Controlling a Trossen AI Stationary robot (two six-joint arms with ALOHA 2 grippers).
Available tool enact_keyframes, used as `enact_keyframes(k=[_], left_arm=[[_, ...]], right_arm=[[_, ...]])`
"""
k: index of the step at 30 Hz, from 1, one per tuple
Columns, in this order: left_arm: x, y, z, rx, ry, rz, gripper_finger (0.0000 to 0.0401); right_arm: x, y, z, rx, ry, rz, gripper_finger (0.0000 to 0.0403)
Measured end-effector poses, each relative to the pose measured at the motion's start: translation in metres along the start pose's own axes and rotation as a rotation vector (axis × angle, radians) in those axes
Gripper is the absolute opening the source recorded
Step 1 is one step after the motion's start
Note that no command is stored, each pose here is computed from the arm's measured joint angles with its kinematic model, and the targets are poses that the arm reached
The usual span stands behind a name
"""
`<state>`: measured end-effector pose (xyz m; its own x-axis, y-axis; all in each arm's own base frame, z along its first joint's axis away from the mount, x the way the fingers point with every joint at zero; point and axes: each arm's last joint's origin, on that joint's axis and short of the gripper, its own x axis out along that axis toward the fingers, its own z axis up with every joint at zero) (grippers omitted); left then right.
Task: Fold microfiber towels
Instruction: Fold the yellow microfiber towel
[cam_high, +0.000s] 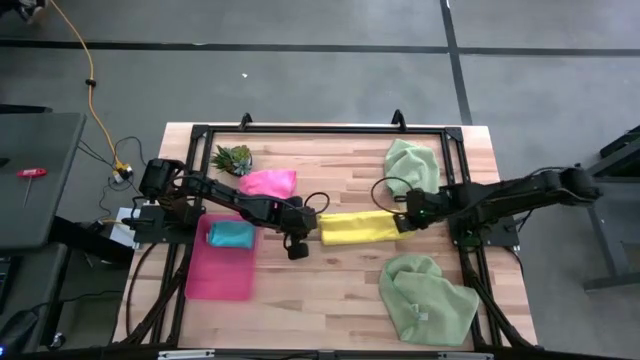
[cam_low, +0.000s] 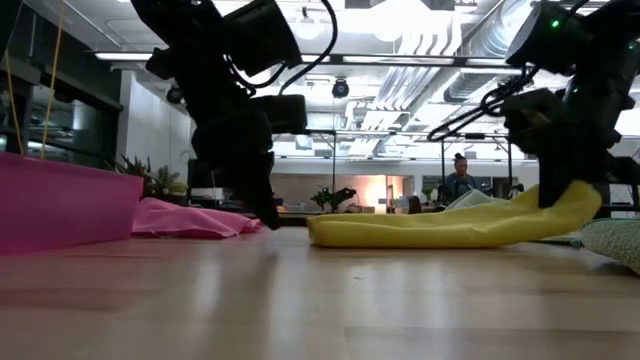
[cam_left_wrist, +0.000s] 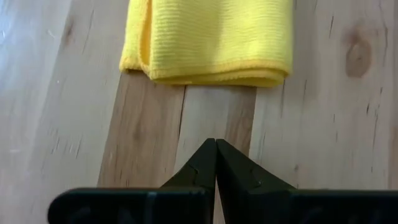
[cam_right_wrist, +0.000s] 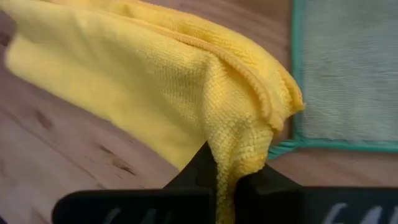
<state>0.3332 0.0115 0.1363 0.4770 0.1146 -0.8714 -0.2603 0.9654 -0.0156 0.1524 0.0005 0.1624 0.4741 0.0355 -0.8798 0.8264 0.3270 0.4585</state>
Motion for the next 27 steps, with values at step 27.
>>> enact_keyframes(k=[27], left_arm=[[0.018, 0.005, 0.012, 0.061, 0.063, 0.050, 0.0000]], right_arm=[[-0.016, 0.061, 0.025, 0.010, -0.063, 0.032, 0.0000]])
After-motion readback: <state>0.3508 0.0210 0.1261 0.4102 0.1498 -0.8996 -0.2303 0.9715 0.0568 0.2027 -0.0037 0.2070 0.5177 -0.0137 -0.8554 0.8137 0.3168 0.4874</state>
